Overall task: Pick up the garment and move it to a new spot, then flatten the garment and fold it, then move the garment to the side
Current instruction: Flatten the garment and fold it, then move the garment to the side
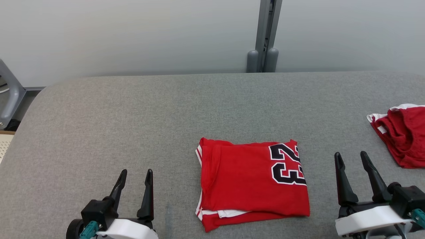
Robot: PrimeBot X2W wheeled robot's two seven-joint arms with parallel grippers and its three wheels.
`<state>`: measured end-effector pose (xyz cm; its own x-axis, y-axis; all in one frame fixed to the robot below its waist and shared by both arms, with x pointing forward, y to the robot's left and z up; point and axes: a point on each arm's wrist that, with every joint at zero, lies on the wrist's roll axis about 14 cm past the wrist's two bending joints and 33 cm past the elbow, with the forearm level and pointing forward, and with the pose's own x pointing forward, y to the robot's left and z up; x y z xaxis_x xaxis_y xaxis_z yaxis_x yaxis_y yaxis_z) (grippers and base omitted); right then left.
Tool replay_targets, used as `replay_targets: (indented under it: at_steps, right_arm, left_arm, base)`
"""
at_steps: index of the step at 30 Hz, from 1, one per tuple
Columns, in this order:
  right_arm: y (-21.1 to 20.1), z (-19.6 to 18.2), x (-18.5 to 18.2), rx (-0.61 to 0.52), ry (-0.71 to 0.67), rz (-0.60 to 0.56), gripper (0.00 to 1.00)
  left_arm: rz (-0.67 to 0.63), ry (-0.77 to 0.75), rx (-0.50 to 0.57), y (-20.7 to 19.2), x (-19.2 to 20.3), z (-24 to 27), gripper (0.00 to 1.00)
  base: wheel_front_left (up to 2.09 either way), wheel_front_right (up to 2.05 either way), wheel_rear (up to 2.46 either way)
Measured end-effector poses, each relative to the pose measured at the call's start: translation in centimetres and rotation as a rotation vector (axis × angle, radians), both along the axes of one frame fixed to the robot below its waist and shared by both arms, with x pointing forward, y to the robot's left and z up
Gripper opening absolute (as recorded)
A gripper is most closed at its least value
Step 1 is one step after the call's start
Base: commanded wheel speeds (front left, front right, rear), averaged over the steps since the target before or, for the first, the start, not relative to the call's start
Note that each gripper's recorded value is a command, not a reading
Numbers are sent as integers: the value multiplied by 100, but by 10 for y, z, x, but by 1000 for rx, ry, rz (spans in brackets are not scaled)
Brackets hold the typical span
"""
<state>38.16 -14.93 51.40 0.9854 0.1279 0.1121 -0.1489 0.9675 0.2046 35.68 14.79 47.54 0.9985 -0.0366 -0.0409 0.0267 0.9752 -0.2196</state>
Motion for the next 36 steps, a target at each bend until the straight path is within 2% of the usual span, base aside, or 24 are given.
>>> replay_targets:
  at_steps: [12,15,21,24,36]
  right_arm:
    - [1,-5,3,-2,18,3,100]
    - [-7,-12,5,3,58,-20,100]
    - [-12,-37,16,13,220,-17,100]
    - [0,-56,23,26,353,35,100]
    - [25,-102,34,70,666,202,100]
  left_arm:
    - [14,-12,11,6,0,2,100]
    - [15,-13,12,6,0,1,100]
    - [16,-2,8,6,1,-3,100]
    - [22,4,6,8,4,-5,100]
    - [69,29,14,23,5,-13,100]
  base:
    - [0,0,0]
    - [0,0,0]
    - [0,0,0]
    - [0,0,0]
    - [0,0,0]
